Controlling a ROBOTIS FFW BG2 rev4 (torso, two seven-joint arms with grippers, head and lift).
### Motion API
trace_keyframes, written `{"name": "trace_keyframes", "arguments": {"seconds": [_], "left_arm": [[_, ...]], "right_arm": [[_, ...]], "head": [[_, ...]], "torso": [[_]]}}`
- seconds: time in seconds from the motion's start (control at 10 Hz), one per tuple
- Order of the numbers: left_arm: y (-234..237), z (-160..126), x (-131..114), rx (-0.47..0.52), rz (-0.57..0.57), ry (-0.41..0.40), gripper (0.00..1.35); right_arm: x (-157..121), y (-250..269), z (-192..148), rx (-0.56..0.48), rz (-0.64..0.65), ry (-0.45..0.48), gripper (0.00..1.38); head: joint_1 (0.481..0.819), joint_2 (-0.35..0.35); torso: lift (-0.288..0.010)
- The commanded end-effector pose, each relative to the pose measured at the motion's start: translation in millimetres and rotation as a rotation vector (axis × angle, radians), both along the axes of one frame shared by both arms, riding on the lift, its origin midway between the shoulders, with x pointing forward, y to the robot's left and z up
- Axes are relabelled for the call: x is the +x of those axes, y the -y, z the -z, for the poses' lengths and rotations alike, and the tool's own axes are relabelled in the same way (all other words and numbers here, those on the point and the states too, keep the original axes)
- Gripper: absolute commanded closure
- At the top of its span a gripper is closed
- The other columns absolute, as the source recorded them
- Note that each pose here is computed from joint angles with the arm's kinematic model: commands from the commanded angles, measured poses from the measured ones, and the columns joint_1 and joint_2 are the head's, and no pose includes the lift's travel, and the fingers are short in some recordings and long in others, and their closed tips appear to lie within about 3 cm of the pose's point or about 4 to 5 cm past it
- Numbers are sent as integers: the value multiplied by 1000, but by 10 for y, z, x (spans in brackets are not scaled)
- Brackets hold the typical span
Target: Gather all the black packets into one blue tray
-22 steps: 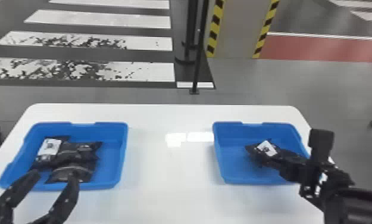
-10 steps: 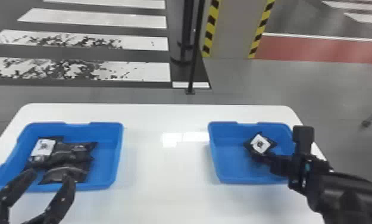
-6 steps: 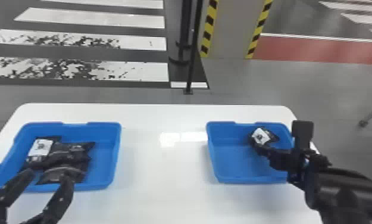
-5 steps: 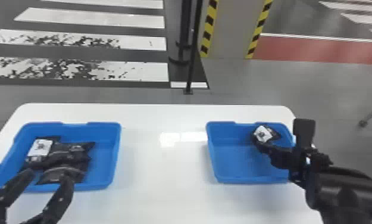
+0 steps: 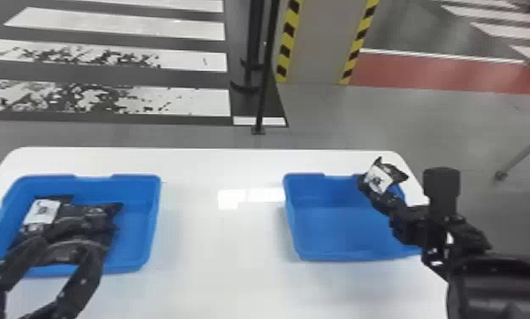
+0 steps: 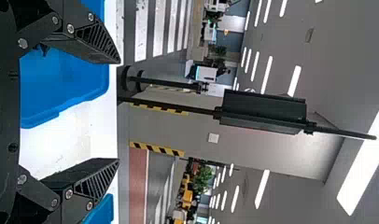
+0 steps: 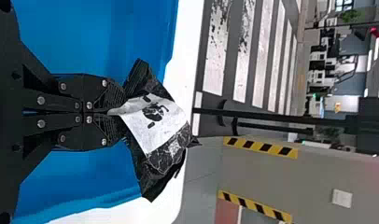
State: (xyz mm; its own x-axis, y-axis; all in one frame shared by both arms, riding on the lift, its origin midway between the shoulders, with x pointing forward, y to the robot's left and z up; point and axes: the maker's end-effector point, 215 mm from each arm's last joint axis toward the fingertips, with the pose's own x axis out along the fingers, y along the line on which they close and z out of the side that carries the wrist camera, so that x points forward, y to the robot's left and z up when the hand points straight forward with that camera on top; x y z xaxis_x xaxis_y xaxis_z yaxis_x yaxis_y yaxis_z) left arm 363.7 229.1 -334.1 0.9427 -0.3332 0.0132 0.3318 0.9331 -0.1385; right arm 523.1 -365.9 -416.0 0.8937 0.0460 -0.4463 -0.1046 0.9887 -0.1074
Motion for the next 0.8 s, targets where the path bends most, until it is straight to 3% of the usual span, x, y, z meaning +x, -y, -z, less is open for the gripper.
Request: {"name": "trace_keyframes", "arguments": {"seconds": [0.0,0.2,0.4,0.7], "left_arm": [[124,-51,48,-33,31,8,306],[291,-52,102,-78,70,-7,303],[514,-87,239,-114,123,-20,305],[891,-80,463,-216,211,-64,302]], "right_arm": [[-155,-133,-351,-84,-57,75,1276],[-281,-787,-583,-108,-215,163,1276],[-387,-1503,-689,-98,-400,243,1276],[-579,-2005,-828,-177,-543,305,1276]], "head": [[695,-171],[695,-165],[695,-96],[695,-41]], "torso": [[-110],[-110],[-110],[-110]]}}
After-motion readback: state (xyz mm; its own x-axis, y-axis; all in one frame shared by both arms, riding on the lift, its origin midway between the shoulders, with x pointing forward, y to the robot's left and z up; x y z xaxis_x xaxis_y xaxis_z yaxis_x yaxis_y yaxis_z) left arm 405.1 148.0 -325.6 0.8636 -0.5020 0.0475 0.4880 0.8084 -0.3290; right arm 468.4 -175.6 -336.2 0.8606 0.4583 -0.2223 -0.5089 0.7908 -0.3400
